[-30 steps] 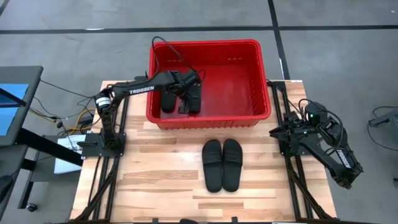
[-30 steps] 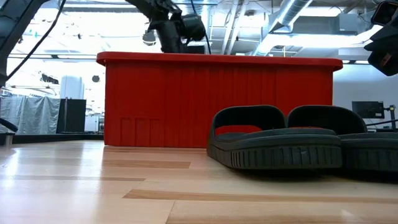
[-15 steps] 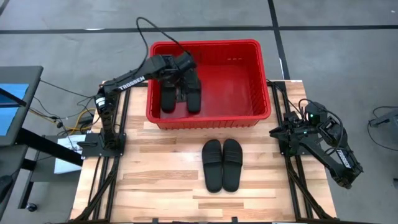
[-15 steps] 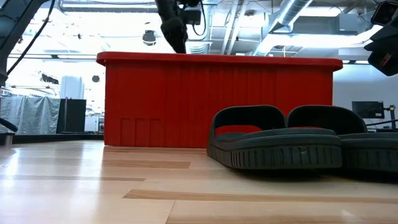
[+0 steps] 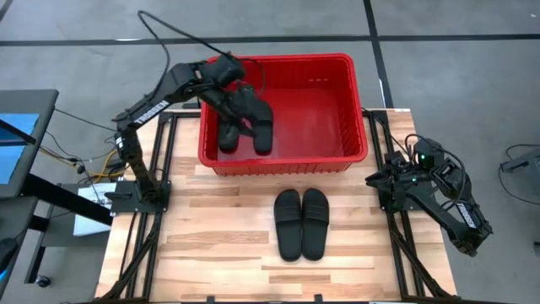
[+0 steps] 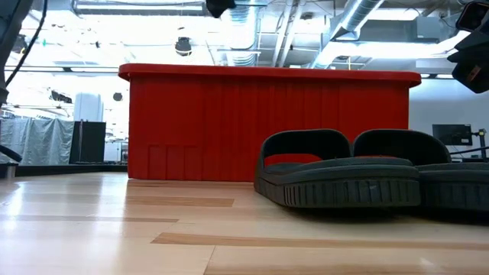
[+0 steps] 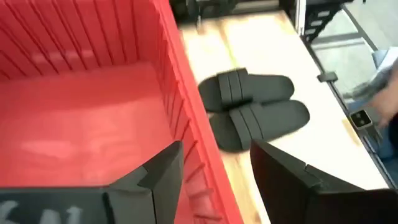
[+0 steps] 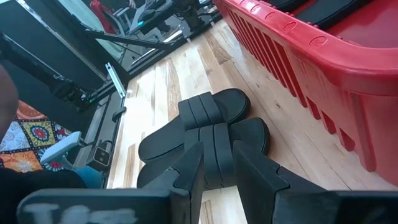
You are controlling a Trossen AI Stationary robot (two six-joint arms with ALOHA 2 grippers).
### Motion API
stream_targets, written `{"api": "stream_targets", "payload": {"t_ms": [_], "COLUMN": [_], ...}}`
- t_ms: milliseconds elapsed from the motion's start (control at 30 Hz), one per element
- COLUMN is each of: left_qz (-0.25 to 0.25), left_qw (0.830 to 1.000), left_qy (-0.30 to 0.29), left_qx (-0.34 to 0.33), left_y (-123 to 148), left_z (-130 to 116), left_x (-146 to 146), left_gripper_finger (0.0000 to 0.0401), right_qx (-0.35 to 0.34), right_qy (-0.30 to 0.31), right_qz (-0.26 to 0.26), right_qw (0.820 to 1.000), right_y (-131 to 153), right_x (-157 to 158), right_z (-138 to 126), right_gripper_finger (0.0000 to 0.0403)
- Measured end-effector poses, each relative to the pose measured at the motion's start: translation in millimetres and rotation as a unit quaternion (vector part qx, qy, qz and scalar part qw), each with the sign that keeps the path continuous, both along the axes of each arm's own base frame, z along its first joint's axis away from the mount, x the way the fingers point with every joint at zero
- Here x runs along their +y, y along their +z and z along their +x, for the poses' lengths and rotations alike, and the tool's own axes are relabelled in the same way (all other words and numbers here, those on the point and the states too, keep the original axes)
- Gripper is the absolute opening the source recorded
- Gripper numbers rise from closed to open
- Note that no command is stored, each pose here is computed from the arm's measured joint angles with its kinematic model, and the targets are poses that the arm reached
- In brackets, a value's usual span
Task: Pick and place slides into bin
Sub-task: Put the right slide into the bin
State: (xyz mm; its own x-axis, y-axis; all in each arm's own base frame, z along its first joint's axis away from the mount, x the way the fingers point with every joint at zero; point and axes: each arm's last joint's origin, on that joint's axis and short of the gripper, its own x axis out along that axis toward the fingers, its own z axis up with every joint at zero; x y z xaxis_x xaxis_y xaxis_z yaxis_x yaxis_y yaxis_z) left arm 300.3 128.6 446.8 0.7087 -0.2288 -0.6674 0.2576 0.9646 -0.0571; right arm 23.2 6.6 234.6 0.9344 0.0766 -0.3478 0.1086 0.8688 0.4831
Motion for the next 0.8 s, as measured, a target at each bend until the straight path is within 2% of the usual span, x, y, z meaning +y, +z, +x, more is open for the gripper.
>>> {"api": "stream_targets", "payload": {"t_ms": [233, 467, 667, 800], "left_qz": [-0.006, 0.053, 0.060, 0.060], "left_qw": [1.000, 0.995, 0.996, 0.990], "left_qy": [0.017, 0.083, 0.049, 0.044], "left_qx": [-0.024, 0.013, -0.046, -0.120], "left_y": [14, 15, 30, 23], "left_z": [-3, 1, -20, -50], "left_x": [-17, -47, -80, -95], "left_gripper_finger": [0.0178, 0.0178, 0.0178, 0.0178], "right_qx": [0.000, 0.000, 0.000, 0.000], "right_qy": [0.000, 0.000, 0.000, 0.000], "right_qz": [0.000, 0.000, 0.000, 0.000], "right_qw": [1.000, 1.000, 1.000, 1.000], "right_y": [0, 0, 0, 0], "right_x": [0, 0, 0, 0], "right_z": [0, 0, 0, 0], "right_gripper_finger": [0.0077, 0.0077, 0.0077, 0.0077]}}
